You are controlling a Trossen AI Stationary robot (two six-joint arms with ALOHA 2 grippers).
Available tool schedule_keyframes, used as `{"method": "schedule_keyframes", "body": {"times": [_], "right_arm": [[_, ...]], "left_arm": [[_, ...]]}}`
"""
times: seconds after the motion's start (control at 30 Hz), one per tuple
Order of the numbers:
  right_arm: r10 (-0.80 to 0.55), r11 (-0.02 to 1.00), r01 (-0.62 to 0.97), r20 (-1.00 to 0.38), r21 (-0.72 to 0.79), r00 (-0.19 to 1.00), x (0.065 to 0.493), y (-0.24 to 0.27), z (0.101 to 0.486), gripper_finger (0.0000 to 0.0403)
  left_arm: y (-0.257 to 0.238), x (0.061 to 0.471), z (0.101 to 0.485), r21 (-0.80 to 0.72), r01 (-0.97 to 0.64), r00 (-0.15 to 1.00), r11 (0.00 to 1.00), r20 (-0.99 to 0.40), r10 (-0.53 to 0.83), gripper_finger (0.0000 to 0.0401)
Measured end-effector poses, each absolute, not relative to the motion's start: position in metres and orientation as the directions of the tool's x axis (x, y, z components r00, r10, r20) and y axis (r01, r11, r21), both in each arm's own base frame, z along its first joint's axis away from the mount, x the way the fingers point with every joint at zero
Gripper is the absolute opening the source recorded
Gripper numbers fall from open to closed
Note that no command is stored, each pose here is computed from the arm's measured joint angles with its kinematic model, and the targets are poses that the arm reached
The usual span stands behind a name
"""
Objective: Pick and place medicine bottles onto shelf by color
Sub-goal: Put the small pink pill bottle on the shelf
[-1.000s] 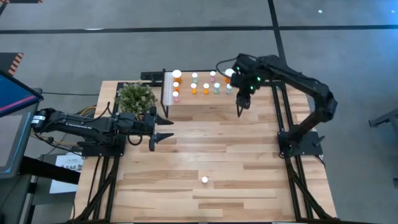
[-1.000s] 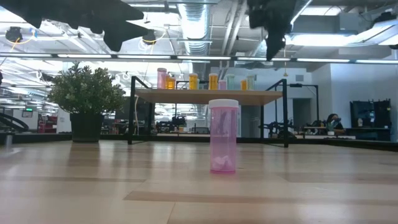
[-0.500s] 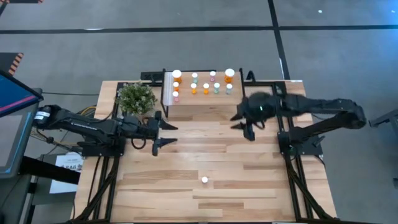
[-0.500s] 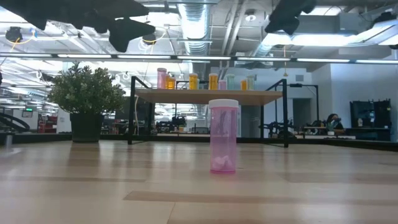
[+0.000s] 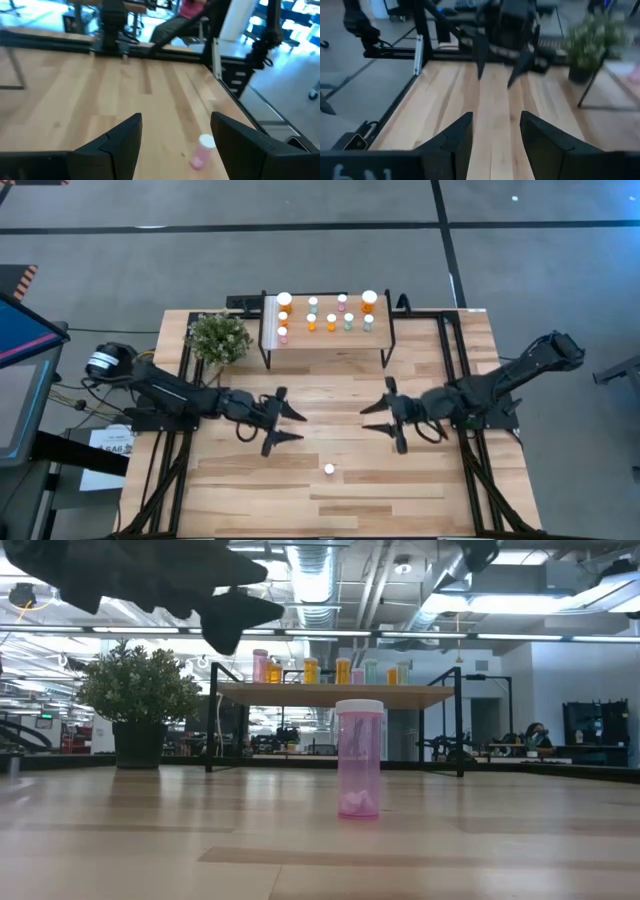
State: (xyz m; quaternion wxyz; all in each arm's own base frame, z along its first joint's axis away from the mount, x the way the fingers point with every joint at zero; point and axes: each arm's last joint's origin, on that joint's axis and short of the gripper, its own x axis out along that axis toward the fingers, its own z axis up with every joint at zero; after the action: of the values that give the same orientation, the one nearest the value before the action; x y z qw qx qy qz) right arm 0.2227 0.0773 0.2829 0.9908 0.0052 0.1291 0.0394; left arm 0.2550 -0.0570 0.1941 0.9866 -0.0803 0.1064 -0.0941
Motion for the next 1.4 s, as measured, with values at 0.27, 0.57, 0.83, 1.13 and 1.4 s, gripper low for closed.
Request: {"method": "schedule_keyframes", "body": {"times": [0.27,0.57,0.83,1.13,1.4], "right_arm": [[0.026,0.998,-0.036,-0.183,-0.054,0.983,0.217,0.09,0.281,0.0184],[0.031,0.997,-0.044,-0.198,-0.061,0.98,0.216,0.091,0.279,0.0184],[0.03,0.997,-0.043,-0.203,-0.062,0.979,0.216,0.091,0.279,0.0184],[0.029,0.997,-0.044,-0.211,-0.064,0.977,0.216,0.091,0.278,0.0184],[0.024,0.997,-0.04,-0.22,-0.067,0.975,0.216,0.09,0.277,0.0184]], "left_arm": [[-0.088,0.301,0.178,-0.125,0.233,0.926,0.964,-0.275,-0.259,0.0229],[-0.114,0.339,0.165,-0.084,0.3,0.844,0.95,-0.441,-0.306,0.028],[-0.124,0.35,0.147,-0.098,0.368,0.784,0.925,-0.502,-0.365,0.0291],[-0.124,0.353,0.133,-0.08,0.35,0.785,0.933,-0.519,-0.339,0.0291],[-0.123,0.354,0.133,-0.055,0.344,0.792,0.937,-0.519,-0.321,0.029]]}}
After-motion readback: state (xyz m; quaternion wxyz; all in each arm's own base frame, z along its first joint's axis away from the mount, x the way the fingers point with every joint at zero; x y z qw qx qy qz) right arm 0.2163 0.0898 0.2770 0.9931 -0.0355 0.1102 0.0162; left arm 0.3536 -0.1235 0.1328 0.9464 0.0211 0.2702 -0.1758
